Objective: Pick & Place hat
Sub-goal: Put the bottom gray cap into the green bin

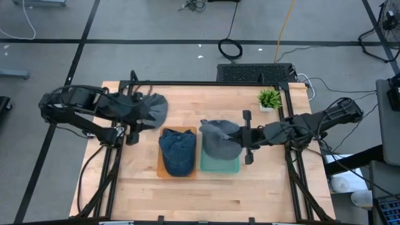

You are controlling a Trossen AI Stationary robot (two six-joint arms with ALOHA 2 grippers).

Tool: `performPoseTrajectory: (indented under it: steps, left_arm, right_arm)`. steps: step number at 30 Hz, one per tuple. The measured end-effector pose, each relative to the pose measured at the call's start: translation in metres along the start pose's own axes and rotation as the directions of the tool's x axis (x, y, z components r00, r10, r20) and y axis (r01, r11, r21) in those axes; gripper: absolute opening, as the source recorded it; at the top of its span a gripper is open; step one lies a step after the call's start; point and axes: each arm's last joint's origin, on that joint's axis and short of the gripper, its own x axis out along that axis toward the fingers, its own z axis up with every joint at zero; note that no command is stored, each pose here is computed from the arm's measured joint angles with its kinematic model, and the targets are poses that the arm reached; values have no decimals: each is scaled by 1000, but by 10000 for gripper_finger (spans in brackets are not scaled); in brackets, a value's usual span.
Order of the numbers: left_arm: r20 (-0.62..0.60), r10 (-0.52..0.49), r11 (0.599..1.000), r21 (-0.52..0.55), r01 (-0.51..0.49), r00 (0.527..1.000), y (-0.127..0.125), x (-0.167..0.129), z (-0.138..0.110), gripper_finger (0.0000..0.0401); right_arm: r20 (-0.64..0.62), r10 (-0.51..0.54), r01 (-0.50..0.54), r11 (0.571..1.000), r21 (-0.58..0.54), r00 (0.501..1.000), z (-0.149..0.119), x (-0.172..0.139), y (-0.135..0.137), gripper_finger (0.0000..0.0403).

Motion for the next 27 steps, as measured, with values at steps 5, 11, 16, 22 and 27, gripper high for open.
performPoseTrajectory:
  steps: [5,11,16,22,27]
  left_arm:
    - [44,14,999,-42,-12,999,5,-19,-8,141]
    - [61,31,994,-108,-24,998,9,-36,-19,141]
    - [68,30,994,-110,-22,997,10,-40,-22,141]
    - [58,31,994,-104,-25,998,11,-41,-23,141]
    - [51,32,994,-102,-27,998,11,-41,-24,141]
  right_arm:
    - [18,-10,11,999,-36,1000,9,-2,3,0]
    - [5,-12,12,997,-75,1000,9,-3,2,0]
    - [-26,-26,23,994,-106,999,6,7,7,0]
    - [-97,-27,17,994,-107,995,-2,26,13,0]
    - [-133,-34,21,995,-100,990,-7,42,17,0]
